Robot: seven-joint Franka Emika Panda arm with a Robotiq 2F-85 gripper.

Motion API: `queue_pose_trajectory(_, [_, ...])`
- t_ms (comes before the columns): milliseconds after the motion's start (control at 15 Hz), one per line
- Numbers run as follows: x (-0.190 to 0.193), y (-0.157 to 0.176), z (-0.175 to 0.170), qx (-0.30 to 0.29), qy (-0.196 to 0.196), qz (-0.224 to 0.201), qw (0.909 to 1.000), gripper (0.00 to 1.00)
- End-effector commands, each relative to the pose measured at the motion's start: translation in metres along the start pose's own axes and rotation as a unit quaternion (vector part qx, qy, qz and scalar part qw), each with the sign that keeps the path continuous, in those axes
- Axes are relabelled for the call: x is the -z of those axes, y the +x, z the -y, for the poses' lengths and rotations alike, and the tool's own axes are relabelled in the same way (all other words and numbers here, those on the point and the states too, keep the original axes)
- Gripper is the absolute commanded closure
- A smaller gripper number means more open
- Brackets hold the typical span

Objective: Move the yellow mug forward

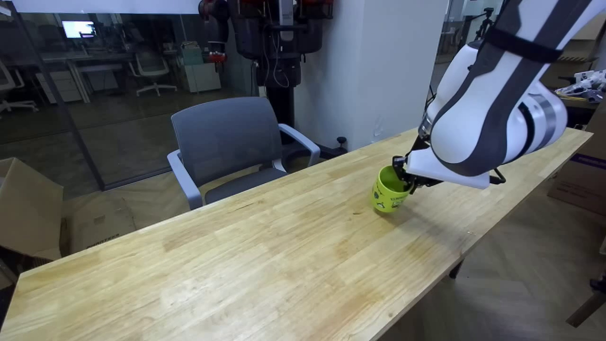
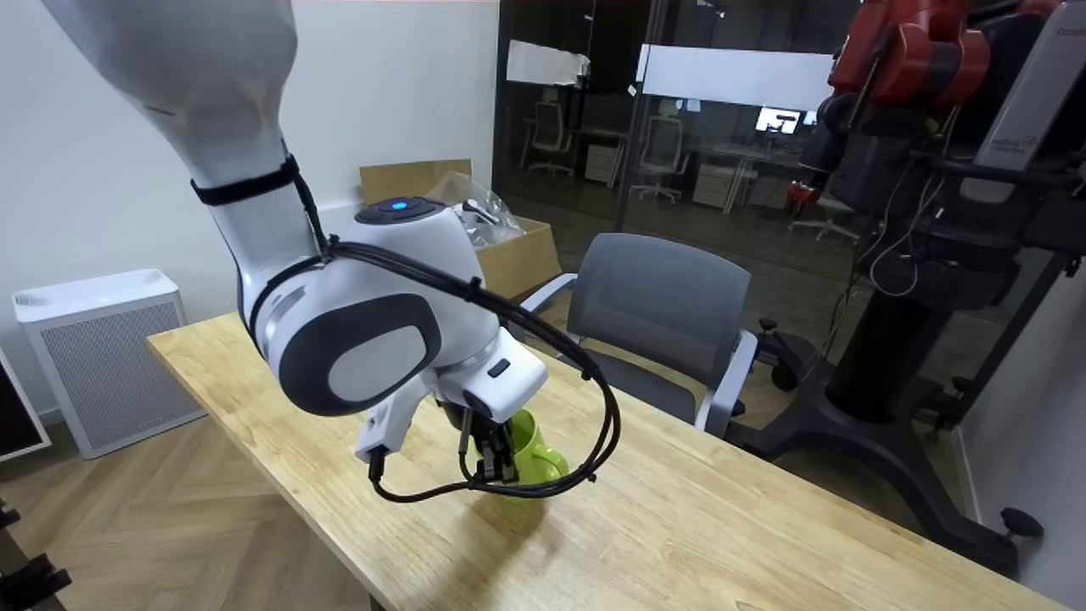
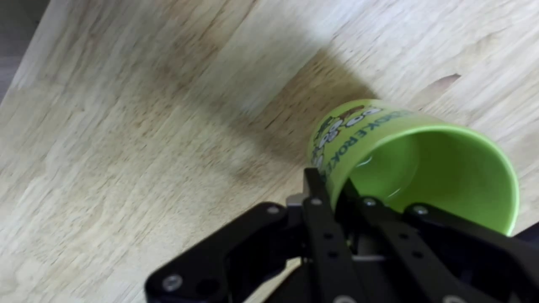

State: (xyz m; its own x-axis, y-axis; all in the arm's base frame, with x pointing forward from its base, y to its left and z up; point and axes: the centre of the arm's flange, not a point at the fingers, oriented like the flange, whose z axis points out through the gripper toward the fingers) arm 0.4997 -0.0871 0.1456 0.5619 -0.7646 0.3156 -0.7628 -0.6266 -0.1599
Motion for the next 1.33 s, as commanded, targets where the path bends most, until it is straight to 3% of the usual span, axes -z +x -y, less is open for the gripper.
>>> queue_pose_trajectory(0, [0.016,0.0,0.003,-0.009,0.078,0.025,0.9966,0.97])
queue_pose_trajectory(133, [0.021,-0.003,0.014,0.004,0.108,0.05,0.9929,0.97])
queue_pose_trajectory(267, [0.025,-0.007,0.023,0.012,0.132,0.067,0.9889,0.63])
queue_pose_trajectory(400, [0.03,-0.008,0.028,0.012,0.151,0.081,0.9851,0.53])
queue_pose_trajectory(467, [0.031,-0.007,0.029,0.011,0.16,0.088,0.9832,0.77])
queue_pose_trajectory(533, [0.031,-0.006,0.029,0.009,0.168,0.093,0.9814,0.77])
queue_pose_trajectory(600, [0.031,-0.004,0.027,0.006,0.175,0.098,0.9798,0.45])
queue_pose_trajectory(733, [0.032,0.002,0.022,0.005,0.183,0.108,0.9772,0.44])
queue_pose_trajectory(867, [0.032,0.007,0.016,0.008,0.184,0.112,0.9764,0.33])
queue_pose_trajectory(933, [0.025,0.002,0.023,0.004,0.179,0.102,0.9786,0.5])
queue_pose_trajectory(1133, [0.024,0.006,0.019,0.007,0.183,0.105,0.9774,0.33])
queue_pose_trajectory(1267, [0.025,0.004,0.021,0.007,0.185,0.107,0.977,0.33])
